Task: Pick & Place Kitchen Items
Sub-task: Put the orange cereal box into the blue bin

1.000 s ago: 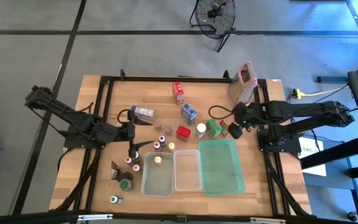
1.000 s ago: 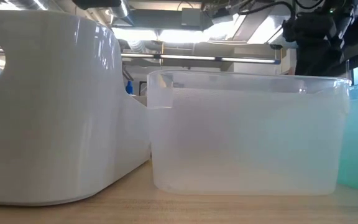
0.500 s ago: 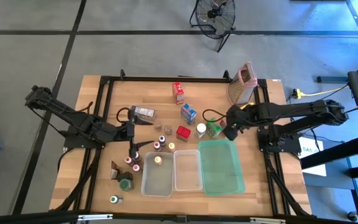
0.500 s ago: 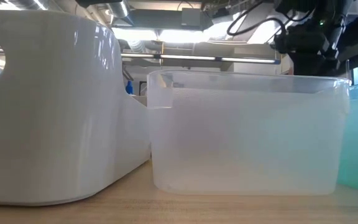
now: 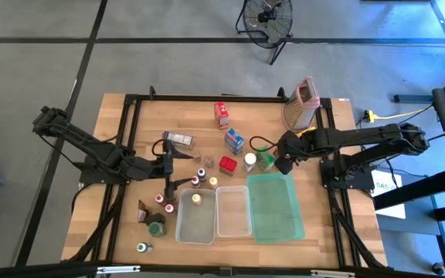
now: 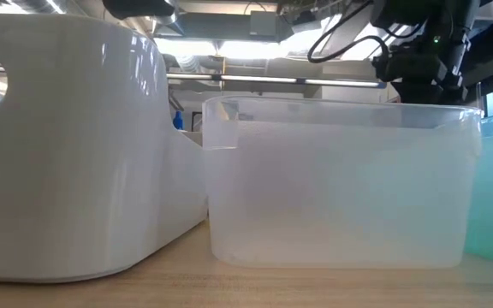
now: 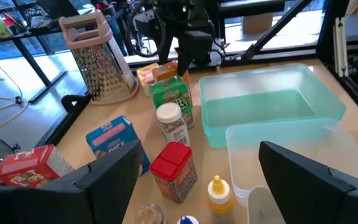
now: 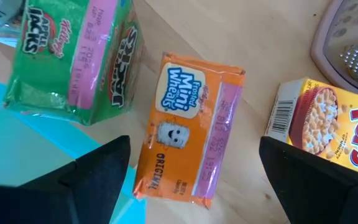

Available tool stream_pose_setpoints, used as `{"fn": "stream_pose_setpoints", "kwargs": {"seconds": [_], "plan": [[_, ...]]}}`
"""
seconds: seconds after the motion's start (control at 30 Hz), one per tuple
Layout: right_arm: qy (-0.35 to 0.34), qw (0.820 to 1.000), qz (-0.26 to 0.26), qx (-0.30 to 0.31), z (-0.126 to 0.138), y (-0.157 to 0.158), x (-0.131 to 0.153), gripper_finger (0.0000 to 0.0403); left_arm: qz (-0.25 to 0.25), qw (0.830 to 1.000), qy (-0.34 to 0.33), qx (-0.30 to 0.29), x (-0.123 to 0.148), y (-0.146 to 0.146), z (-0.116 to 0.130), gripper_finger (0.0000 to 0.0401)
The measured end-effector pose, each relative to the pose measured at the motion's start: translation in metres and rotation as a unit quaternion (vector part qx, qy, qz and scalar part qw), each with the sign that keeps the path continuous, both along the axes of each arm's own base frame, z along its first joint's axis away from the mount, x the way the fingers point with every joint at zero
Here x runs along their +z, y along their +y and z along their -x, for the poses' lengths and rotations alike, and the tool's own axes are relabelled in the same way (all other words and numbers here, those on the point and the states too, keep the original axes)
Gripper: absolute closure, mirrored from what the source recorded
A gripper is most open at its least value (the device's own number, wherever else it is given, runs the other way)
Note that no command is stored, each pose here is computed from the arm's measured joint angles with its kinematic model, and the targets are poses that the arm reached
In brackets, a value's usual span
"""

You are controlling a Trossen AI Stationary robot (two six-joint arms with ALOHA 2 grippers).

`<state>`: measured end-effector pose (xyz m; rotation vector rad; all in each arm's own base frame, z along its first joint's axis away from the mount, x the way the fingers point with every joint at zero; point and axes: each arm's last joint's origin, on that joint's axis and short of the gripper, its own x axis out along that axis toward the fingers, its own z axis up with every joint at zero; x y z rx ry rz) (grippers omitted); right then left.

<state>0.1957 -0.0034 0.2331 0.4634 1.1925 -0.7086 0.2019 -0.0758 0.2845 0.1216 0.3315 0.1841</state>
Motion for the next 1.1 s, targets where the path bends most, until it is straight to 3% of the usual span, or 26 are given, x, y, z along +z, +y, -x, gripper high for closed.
{"fn": "stream_pose_setpoints", "kwargs": {"seconds": [0.67, 0.87, 1.1], "plan": [[0.02, 0.999, 0.027, 0.004, 0.005, -0.005, -0.017, 0.0049, 0.002, 1.0, -0.011, -0.001, -0.001, -0.003, -0.006, 0.0079], [0.014, 1.0, 0.02, 0.017, 0.003, -0.005, -0.017, 0.0101, 0.001, 1.0, -0.011, -0.001, -0.001, -0.003, -0.006, 0.0079], [0.018, 0.999, 0.024, 0.026, 0.004, -0.005, -0.017, 0.02, 0.001, 1.0, -0.011, -0.001, -0.001, -0.003, -0.006, 0.0079]]}}
